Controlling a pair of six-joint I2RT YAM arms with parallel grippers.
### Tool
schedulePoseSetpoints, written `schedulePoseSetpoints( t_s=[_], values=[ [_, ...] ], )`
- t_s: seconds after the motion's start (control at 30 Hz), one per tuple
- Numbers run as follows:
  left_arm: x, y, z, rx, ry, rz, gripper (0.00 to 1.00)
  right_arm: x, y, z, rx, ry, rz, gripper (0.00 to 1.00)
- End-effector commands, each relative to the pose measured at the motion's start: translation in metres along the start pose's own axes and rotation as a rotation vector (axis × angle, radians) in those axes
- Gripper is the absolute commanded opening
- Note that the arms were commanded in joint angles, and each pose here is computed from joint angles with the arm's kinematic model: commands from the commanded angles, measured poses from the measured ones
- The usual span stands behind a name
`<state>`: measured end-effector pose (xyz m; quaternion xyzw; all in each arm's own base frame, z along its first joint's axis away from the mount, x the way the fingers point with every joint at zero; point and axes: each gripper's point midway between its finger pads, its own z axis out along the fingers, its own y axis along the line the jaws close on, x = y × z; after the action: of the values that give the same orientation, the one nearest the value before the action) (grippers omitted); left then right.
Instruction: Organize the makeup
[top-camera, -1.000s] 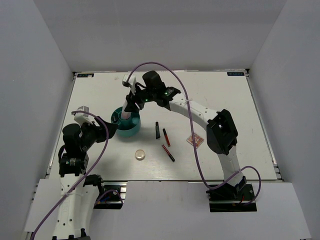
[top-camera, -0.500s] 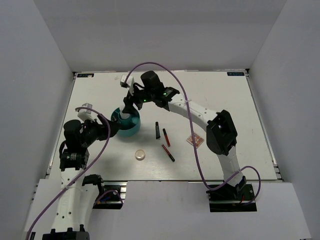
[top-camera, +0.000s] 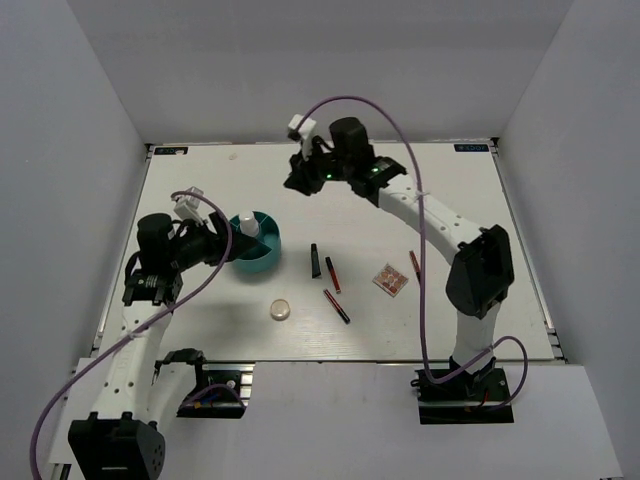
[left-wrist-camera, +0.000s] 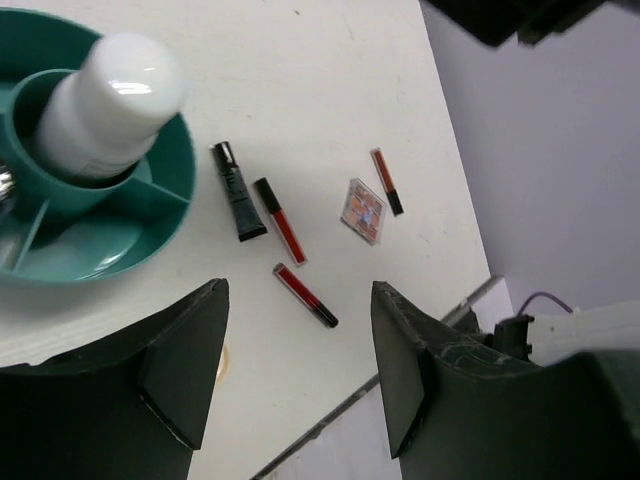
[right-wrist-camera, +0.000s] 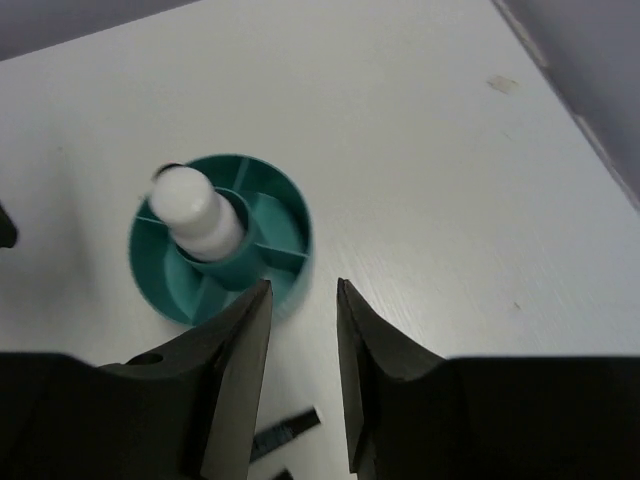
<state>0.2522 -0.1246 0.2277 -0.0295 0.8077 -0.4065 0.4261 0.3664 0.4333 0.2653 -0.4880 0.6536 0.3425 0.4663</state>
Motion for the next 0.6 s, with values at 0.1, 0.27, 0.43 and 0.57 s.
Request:
schedulePoseSetpoints(
  t_s=[0.1, 0.27, 0.43, 0.57],
  values=[
    [-0.018, -0.049, 0.025, 0.139, 0.044, 0.102, 0.68, 0.028, -0.064, -0.075, 0.214, 0.044, 0.139, 0.46],
    [0.009, -0.078, 0.087, 0.132, 0.202, 0.123, 0.69, 0.074, -0.091, -0.124, 0.332, 0.118, 0.243, 0.62],
    [0.025, -0.090, 0.139, -0.055, 0.310, 0.135, 0.69, 0.111, -0.110, -0.172, 0.434, 0.157, 0.337, 0.56],
    [0.056, -0.049, 0.174, -0.293, 0.405, 0.141, 0.53, 0.132, -0.115, -0.203, 0.501, 0.171, 0.404, 0.43]
  ],
)
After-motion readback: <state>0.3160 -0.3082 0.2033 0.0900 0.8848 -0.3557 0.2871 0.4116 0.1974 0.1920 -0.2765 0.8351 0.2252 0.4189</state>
